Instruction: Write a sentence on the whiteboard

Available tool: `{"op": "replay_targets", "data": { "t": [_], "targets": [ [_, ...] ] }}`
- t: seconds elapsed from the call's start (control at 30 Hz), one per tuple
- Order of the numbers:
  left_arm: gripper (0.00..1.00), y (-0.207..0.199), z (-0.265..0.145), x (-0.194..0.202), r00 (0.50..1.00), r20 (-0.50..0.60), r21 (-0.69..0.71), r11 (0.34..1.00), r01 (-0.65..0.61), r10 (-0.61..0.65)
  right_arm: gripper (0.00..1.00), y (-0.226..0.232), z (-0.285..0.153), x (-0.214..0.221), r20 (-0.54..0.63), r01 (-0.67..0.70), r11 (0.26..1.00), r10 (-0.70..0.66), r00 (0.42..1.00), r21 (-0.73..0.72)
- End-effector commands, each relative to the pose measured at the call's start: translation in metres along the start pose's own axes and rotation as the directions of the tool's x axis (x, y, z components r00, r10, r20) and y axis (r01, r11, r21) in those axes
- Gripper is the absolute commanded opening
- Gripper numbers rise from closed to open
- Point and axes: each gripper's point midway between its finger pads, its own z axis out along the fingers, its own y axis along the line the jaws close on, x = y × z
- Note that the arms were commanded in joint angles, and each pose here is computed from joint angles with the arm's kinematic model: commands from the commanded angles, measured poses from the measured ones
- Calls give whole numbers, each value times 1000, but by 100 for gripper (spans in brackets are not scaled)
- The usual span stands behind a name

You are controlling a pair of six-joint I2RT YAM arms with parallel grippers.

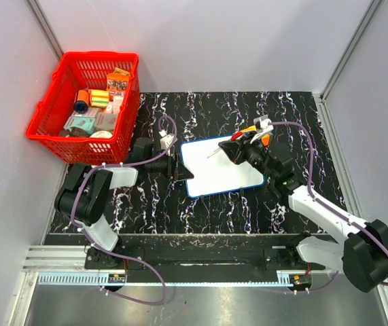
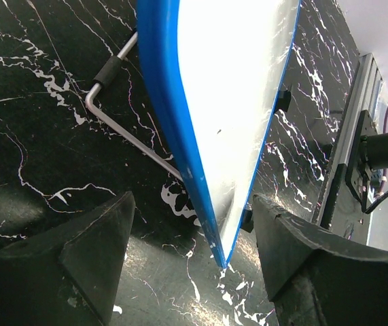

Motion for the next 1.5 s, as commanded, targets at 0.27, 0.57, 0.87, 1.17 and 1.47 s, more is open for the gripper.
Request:
{"op": "replay_targets", "data": {
  "t": [0.27,0.57,0.87,1.17,1.47],
  "targets": [
    [74,-4,-1,-28,995,64,-10,997,-77,77,0,-11,0,-42,102,-41,999,39,994,25],
    [74,0,6,-40,996,77,12,998,-56,55,0,-14,1,-45,112,28,997,-36,993,69],
    [58,-4,10,-47,995,79,53,997,-63,59,0,6,15,-29,98,112,991,-119,988,69],
    [21,-7,10,-47,996,62,74,995,-70,66,0,4,24,-26,121,134,985,-146,982,105],
    [1,-4,8,-40,997,44,44,997,-66,65,0,15,35,-28,147,176,978,-191,970,112]
  ]
}}
